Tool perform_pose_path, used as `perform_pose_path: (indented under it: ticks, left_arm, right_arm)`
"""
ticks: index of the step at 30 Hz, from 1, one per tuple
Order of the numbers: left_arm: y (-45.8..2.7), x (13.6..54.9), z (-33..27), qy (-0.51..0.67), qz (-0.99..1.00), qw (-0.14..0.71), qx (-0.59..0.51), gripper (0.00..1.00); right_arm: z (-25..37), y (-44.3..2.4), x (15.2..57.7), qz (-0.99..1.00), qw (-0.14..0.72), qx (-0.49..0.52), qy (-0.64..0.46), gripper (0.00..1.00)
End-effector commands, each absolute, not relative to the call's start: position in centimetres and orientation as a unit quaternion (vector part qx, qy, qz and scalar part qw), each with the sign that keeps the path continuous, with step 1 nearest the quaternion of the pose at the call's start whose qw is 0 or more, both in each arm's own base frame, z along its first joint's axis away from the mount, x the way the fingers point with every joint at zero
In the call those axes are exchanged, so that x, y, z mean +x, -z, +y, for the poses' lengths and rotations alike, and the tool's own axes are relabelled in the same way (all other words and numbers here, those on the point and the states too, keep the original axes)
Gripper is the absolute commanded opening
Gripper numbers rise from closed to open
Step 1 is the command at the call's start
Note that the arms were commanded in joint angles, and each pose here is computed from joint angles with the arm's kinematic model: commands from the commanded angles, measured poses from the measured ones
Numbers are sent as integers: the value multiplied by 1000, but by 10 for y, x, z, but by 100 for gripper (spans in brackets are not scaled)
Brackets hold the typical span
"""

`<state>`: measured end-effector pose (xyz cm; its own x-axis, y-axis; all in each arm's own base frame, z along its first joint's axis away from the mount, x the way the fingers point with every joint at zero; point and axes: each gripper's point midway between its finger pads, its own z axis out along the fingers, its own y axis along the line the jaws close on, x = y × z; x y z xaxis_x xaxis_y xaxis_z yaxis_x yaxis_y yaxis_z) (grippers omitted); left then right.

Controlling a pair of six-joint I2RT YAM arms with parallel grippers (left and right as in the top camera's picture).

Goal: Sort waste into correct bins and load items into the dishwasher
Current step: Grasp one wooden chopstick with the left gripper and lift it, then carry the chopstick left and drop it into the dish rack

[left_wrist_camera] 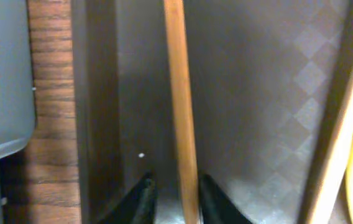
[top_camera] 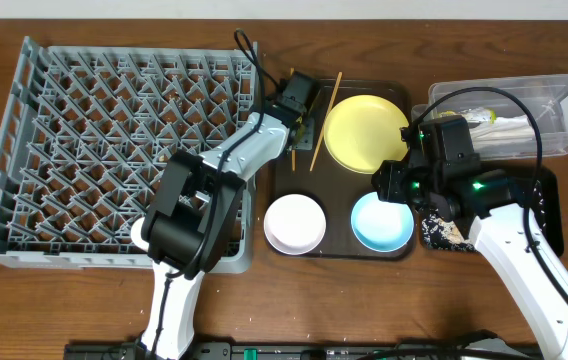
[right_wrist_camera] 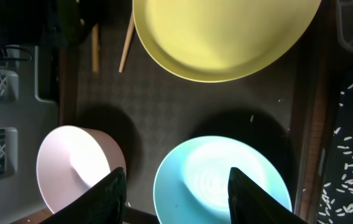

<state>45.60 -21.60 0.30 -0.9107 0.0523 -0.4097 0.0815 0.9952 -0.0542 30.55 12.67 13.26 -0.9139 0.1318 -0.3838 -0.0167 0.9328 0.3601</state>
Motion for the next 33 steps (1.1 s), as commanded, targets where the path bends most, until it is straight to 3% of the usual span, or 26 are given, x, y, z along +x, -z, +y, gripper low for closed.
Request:
perform_pose_path:
  ticks: [1, 3, 8, 14, 23, 27, 33]
  left_arm:
    - [31, 435, -209, 29, 987, 155, 18, 15]
    - [31, 434, -208, 28, 988, 152, 20, 8]
    - [10, 438, -209, 28, 984, 169, 59, 8]
    - [-64, 439, -210, 47, 973, 216, 62, 8]
    - [-161, 403, -177, 42, 967, 248, 51, 8]
    - [-162, 396, -139, -18, 972, 234, 27, 8]
    - [-126, 389, -110, -52, 981, 184, 18, 9]
  right_arm:
    - [130, -134, 307, 961, 205, 31, -185, 50]
    - [130, -134, 307, 961, 205, 31, -185, 50]
    - [129, -134, 307, 961, 203, 31, -184, 49]
    - [130, -134, 308, 960, 206, 31, -185, 50]
    - [130, -134, 308, 960, 207, 31, -185, 51]
    - [130, -134, 308, 960, 207, 31, -185, 51]
    - [130, -135, 308, 960, 207, 31, -185, 51]
